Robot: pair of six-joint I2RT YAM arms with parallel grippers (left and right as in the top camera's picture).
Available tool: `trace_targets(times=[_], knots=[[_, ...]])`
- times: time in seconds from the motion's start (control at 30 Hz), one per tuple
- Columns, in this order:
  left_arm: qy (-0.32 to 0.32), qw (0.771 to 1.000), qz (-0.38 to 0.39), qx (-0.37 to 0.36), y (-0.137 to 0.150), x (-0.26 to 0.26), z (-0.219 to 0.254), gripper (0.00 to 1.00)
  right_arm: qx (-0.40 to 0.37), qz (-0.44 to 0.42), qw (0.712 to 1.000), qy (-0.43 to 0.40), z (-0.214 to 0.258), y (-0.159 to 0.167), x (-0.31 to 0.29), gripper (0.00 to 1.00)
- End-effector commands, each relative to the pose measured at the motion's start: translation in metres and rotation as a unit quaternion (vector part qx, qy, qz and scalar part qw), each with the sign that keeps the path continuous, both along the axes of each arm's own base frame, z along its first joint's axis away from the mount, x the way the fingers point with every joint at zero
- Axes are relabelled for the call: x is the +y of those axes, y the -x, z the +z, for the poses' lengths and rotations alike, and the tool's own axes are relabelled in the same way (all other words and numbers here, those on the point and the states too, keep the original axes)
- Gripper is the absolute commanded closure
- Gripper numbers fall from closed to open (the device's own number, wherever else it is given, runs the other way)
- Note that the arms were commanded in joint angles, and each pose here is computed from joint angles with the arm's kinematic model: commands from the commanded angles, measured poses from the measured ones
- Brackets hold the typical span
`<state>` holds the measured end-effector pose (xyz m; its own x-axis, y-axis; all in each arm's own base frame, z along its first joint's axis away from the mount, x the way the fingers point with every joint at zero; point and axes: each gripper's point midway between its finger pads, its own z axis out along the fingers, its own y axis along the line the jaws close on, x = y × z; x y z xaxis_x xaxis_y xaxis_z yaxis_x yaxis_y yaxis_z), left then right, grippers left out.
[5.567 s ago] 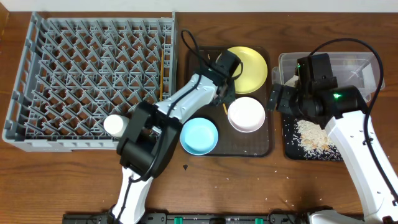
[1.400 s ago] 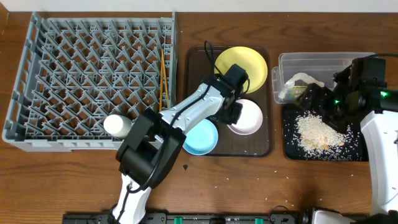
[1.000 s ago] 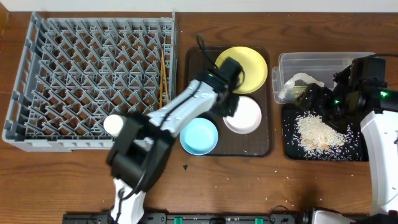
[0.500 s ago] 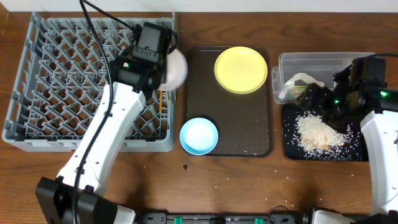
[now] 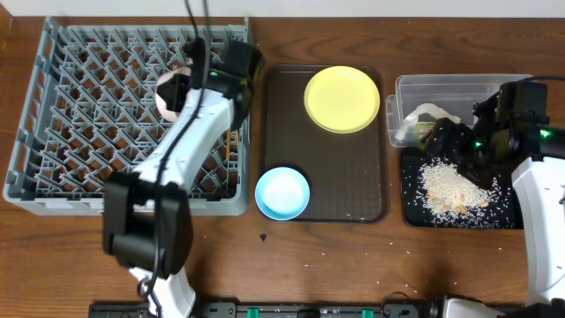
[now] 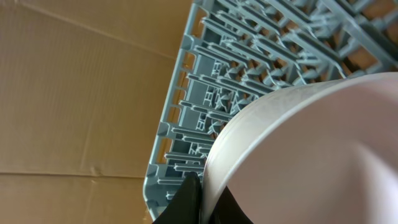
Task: Sort waste into correct bins and load items into the dishwasher
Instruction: 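Lift the white bowl and set it on its side in the rack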
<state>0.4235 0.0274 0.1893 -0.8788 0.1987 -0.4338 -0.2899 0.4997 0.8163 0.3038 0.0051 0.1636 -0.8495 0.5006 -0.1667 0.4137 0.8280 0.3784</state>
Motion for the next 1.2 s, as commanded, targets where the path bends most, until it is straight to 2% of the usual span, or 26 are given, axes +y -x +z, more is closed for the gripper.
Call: trace_targets(times=[0.0, 0.2, 0.5, 0.6, 0.73, 0.77, 0.9, 1.17], knots=[[-0.051, 0.998, -0.014, 0.016, -0.004, -0.014, -0.005, 0.93, -0.015, 0.008, 1.000, -0.001, 0.007, -0.003, 0.001, 0.01], [-0.077, 0.995, -0.044, 0.053, -0.005, -0.040, -0.028, 0.93, -0.015, 0.008, 1.000, -0.001, 0.007, -0.003, 0.001, 0.01], [-0.102, 0.990, -0.064, 0.070, 0.005, -0.056, -0.027, 0.93, -0.019, 0.008, 1.000, 0.000, 0.007, -0.005, 0.001, 0.01], [-0.096, 0.992, -0.051, 0.068, 0.014, -0.052, -0.028, 0.93, -0.019, 0.008, 1.000, 0.000, 0.007, -0.005, 0.001, 0.01], [-0.056, 0.994, -0.045, 0.082, 0.022, -0.055, -0.041, 0.92, -0.019, 0.008, 1.000, 0.000, 0.007, -0.005, 0.001, 0.01], [-0.044, 0.994, -0.045, 0.087, 0.023, -0.057, -0.045, 0.91, -0.019, 0.008, 1.000, 0.000, 0.007, -0.005, 0.001, 0.01], [-0.006, 0.994, -0.048, 0.100, 0.027, -0.065, -0.058, 0.62, -0.018, 0.008, 1.000, 0.000, 0.007, -0.004, 0.001, 0.01], [0.006, 0.994, -0.059, 0.096, 0.027, -0.077, -0.061, 0.45, -0.018, 0.008, 1.000, 0.000, 0.007, -0.004, 0.001, 0.01]])
